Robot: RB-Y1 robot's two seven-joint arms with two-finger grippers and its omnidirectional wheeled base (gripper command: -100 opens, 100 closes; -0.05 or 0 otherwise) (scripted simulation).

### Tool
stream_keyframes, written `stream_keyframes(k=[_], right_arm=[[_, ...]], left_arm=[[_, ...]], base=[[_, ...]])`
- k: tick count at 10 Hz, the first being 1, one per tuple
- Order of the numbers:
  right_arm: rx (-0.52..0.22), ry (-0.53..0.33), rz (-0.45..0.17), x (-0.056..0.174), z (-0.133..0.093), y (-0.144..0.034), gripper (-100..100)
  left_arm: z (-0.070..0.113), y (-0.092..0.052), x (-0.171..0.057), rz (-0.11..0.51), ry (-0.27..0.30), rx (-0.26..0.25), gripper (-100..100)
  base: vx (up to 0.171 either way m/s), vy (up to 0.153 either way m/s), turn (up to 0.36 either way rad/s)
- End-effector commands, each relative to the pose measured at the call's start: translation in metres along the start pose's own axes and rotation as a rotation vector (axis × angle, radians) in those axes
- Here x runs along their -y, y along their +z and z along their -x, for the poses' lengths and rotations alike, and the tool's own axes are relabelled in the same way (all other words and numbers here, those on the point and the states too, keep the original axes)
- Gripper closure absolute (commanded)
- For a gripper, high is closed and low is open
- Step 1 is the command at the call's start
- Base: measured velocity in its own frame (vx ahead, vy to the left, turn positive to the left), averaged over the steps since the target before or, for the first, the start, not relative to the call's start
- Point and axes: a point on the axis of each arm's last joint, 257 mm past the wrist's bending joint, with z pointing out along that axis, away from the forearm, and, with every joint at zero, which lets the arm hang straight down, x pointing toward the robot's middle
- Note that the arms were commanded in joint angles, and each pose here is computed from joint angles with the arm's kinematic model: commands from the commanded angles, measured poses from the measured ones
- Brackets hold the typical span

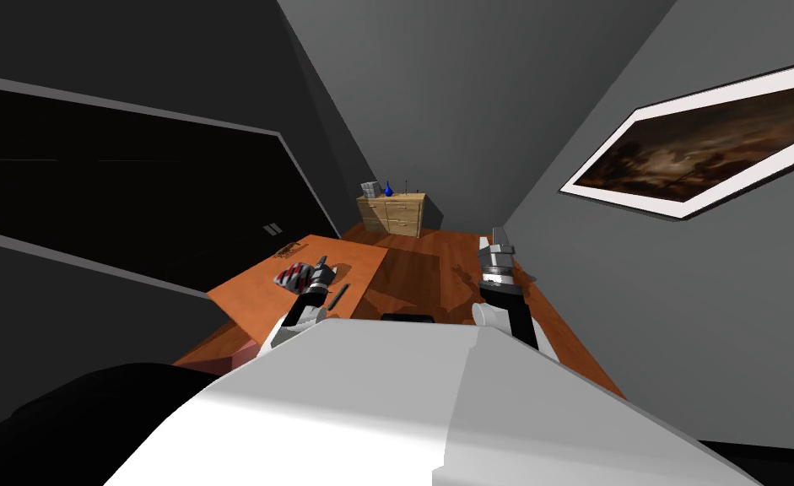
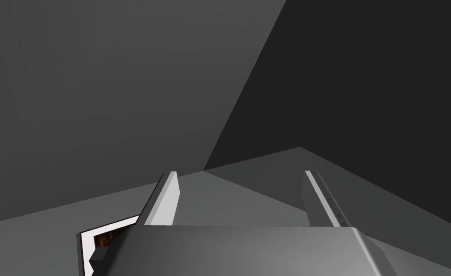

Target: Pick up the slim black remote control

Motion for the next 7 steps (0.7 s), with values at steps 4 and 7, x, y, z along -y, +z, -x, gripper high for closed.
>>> stream_keyframes(k=[4,7], right_arm=[[0.0,0.0,0.0,0.0,0.0,0.0,0],[0.0,0.0,0.0,0.0,0.0,0.0,0]], left_arm=[[0.051,-0.006,-0.05,0.174,0.002,0.083,-100],[0.1,-0.02,-0.086,0.303,-0.006,0.164,-100]], base=[[0.155,-0.077,0.049],[0.134,-0.063,0.047]])
